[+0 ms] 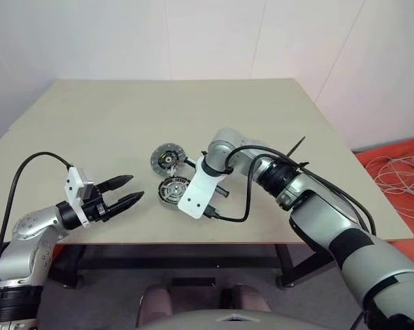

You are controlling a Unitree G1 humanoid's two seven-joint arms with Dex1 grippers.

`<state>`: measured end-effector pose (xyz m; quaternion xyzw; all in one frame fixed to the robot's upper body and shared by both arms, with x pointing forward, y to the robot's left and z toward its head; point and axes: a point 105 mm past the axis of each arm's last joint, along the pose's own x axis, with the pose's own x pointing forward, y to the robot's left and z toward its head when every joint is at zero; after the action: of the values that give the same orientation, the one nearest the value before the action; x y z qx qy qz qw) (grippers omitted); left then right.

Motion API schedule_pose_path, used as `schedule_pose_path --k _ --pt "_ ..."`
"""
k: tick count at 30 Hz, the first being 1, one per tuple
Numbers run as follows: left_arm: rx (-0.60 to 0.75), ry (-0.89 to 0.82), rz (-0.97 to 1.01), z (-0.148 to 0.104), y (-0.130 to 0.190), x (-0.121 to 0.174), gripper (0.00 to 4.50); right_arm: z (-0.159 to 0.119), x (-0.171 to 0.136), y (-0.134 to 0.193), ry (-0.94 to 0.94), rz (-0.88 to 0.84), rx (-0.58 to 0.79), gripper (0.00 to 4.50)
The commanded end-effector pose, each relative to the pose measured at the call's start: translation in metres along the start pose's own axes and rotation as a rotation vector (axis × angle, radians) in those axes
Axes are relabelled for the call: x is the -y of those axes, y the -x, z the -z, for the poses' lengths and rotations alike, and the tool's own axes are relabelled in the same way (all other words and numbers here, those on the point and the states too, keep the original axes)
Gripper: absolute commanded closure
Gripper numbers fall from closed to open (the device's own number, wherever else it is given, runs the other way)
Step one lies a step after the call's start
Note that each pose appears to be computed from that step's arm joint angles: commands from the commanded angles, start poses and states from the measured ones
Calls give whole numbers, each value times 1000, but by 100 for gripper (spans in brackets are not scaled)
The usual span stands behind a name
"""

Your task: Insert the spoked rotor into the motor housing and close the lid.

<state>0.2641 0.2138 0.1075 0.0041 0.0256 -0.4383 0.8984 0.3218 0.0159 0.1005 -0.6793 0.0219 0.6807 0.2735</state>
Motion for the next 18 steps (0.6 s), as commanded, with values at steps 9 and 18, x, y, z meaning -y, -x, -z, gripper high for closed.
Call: schedule_pose_path --k 9,18 --pt "18 -42 24 -9 -9 -6 116 5 5 27 -226 119 -74 449" --pt "19 -45 35 -10 -12 -8 116 17 7 29 -373 190 -158 449"
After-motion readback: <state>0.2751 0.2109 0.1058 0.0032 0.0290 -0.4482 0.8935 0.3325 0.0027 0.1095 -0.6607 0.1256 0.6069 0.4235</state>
